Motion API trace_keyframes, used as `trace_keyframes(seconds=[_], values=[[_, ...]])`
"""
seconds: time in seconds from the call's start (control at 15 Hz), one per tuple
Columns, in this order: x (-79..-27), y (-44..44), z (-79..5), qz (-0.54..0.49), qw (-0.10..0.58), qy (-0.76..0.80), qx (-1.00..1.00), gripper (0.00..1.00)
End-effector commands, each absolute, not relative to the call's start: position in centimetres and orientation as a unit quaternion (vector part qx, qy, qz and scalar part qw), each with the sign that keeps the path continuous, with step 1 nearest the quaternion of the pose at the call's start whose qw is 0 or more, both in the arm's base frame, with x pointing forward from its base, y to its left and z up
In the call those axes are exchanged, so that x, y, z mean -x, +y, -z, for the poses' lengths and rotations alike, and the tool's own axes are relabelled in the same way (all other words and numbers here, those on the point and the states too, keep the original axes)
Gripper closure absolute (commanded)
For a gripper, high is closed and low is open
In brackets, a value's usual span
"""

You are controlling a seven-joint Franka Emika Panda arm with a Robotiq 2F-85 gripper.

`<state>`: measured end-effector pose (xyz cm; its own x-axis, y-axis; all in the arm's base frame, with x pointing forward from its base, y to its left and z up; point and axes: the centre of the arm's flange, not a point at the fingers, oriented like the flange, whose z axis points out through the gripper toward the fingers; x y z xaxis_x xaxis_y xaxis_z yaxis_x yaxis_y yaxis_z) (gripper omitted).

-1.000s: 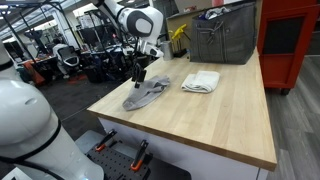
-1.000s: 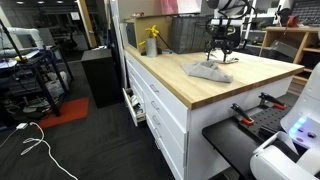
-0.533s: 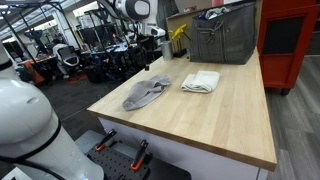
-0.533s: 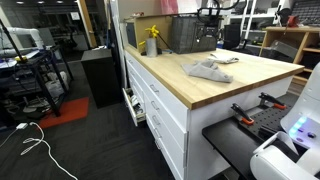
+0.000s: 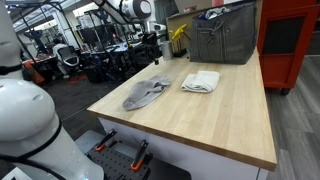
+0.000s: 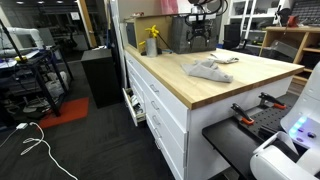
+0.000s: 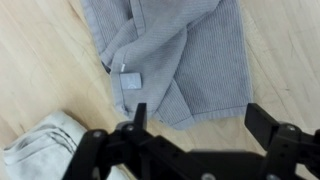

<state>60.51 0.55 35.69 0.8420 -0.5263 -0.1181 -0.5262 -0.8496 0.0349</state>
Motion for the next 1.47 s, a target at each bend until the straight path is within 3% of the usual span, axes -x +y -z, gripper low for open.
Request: trace_keyframes(seconds=[0.0, 1.2, 1.33, 1.4], values=[[-65.1, 1.7, -34.8, 0.069, 0.026, -0.247, -0.966, 0.00], [-71.5, 6.6, -24.4, 0.153, -0.020, -0.249, -0.956, 0.00], [-71.7, 5.7, -23.0, 0.155, -0.015, -0.268, -0.951, 0.28], [-71.6, 5.2, -22.6, 0.156, -0.012, -0.278, -0.948, 0.34]])
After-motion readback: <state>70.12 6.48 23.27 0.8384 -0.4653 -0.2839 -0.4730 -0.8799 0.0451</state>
